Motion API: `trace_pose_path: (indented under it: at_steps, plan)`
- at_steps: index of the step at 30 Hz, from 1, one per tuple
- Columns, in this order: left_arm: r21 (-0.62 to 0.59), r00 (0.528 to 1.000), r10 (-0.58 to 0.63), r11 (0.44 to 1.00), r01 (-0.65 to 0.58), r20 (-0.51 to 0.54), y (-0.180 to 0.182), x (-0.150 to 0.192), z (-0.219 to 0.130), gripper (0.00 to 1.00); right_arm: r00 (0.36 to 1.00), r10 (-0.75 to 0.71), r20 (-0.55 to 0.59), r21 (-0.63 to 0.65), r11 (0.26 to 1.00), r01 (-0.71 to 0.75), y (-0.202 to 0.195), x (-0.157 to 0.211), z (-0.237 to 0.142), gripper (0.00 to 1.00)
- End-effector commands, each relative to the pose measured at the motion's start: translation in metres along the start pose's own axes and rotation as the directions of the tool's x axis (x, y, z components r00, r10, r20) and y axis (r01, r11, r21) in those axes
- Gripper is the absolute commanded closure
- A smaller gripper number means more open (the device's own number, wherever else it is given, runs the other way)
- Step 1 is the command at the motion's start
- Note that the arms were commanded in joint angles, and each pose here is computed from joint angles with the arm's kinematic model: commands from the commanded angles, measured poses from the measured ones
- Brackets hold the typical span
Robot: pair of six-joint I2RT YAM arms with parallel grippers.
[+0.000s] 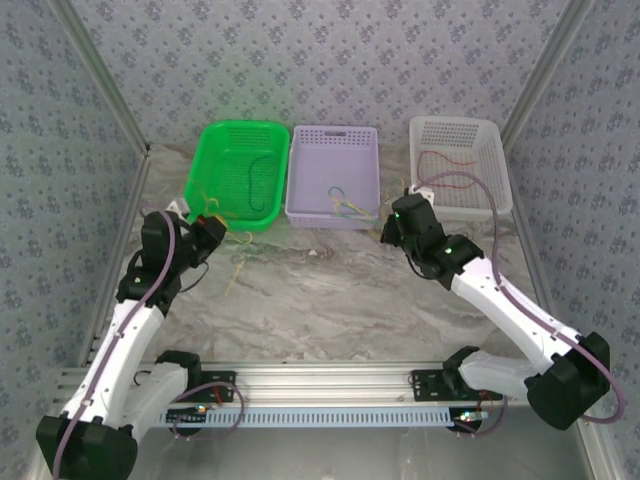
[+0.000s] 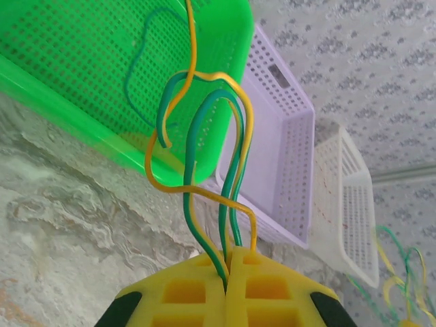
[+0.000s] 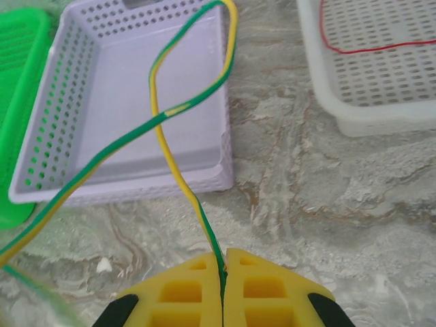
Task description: Untangle the cables
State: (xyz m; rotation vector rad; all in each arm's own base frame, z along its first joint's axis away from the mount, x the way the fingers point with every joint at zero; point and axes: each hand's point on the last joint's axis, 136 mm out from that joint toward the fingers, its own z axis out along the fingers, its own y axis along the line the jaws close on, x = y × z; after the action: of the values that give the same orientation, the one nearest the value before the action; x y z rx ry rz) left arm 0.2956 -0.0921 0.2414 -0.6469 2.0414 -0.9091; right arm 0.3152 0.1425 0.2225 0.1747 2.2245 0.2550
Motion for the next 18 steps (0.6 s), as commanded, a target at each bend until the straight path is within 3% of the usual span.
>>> trace_pose_path:
  at_steps: [1, 7, 18]
  plan:
    - [0.124, 0.999, 0.015, 0.992, -0.011, -0.028, -0.025, 0.004, -0.007, 1.0, 0.999, -0.042, 0.004, -0.044, 0.998, 0.042, 0.011, 0.0, -0.016, 1.0]
    - [0.229, 0.995, 0.078, 0.972, -0.061, -0.069, -0.05, 0.015, -0.011, 1.0, 0.995, -0.095, -0.005, -0.113, 0.989, 0.094, 0.029, 0.002, -0.028, 1.0]
    - [0.327, 0.977, 0.182, 0.935, -0.136, -0.113, -0.09, 0.025, -0.015, 1.0, 0.975, -0.143, -0.171, -0.161, 0.98, 0.116, 0.032, 0.09, 0.001, 1.0]
